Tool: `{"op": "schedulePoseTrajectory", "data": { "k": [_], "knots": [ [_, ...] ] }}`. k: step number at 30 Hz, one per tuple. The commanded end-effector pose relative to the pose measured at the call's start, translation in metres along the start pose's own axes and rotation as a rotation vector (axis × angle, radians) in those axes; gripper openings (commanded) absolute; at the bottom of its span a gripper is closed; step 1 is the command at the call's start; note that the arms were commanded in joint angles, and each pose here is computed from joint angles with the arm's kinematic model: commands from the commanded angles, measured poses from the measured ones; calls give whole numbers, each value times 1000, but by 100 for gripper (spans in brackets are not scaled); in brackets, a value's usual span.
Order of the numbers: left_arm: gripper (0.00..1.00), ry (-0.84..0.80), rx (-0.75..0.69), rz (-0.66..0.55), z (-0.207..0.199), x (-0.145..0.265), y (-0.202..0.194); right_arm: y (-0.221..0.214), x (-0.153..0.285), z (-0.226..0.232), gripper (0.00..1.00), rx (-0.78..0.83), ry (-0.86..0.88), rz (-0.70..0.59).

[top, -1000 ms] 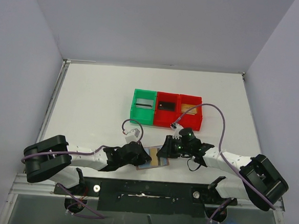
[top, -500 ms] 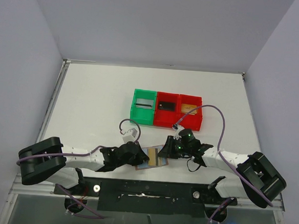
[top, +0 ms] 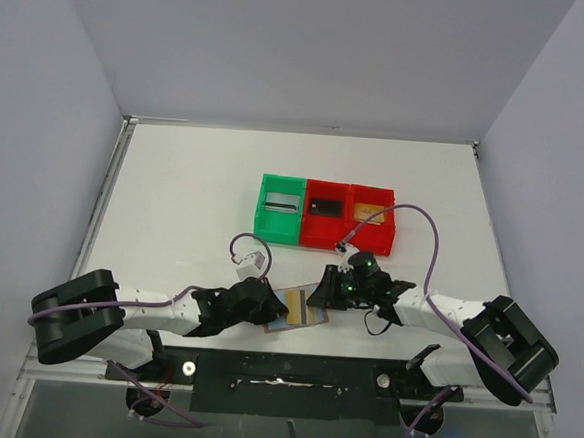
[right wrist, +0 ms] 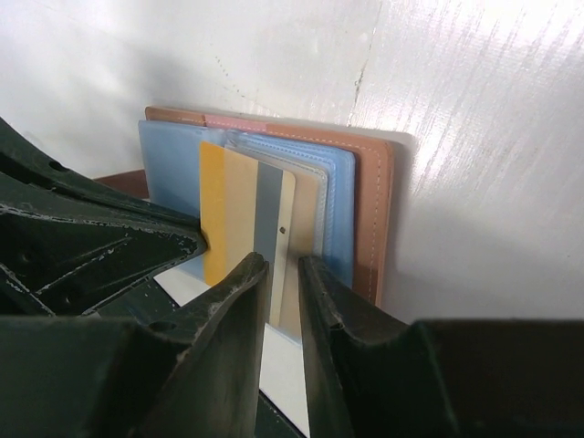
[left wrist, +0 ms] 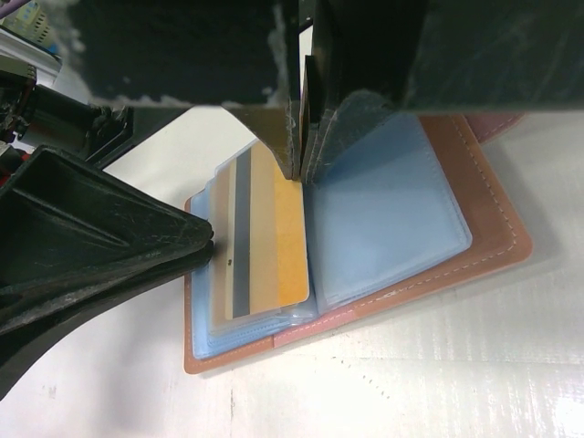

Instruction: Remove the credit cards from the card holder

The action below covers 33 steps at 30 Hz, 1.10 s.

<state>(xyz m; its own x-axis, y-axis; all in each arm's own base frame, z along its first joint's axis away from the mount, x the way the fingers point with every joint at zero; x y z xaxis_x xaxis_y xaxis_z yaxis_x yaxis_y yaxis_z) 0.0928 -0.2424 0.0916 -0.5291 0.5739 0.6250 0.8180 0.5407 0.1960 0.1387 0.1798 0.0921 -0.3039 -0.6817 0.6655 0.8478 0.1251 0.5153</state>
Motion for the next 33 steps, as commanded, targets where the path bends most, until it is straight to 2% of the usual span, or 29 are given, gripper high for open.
{"op": "schedulePoseTrajectory", "data": {
  "k": [1,9,12,18,27,33],
  "knots": [
    [0,-48,-1,-6,-8,3,3,12,3,2,24,54,-32,-33],
    [0,-62,6,-6,-10,3,3,37,11,24,25,111,83,-92],
    [0,-65,8,-6,-10,3,3,30,4,25,26,91,111,-70],
    [0,-82,18,-3,-10,3,3,4,-12,6,25,19,52,13],
    [23,-154,91,20,-2,2,3,-14,-14,-7,23,-35,-16,27],
    [27,-175,118,51,1,-4,0,-19,-14,-9,22,-44,-6,27]
  ]
}}
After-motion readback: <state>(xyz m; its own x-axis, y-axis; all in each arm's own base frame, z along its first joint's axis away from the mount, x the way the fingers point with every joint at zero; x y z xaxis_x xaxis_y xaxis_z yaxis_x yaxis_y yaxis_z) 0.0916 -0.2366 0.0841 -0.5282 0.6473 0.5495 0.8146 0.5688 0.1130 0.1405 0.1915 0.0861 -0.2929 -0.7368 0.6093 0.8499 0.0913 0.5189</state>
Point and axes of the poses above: each gripper's point midway between its finger pads, its own x axis back along the fingers, its own z axis along the line the jaws close on, y = z × x, the point moved 10 cm from there along x, back along the fingers, and after that the axes turned 15 degrees about x, right-handed, at the moved point
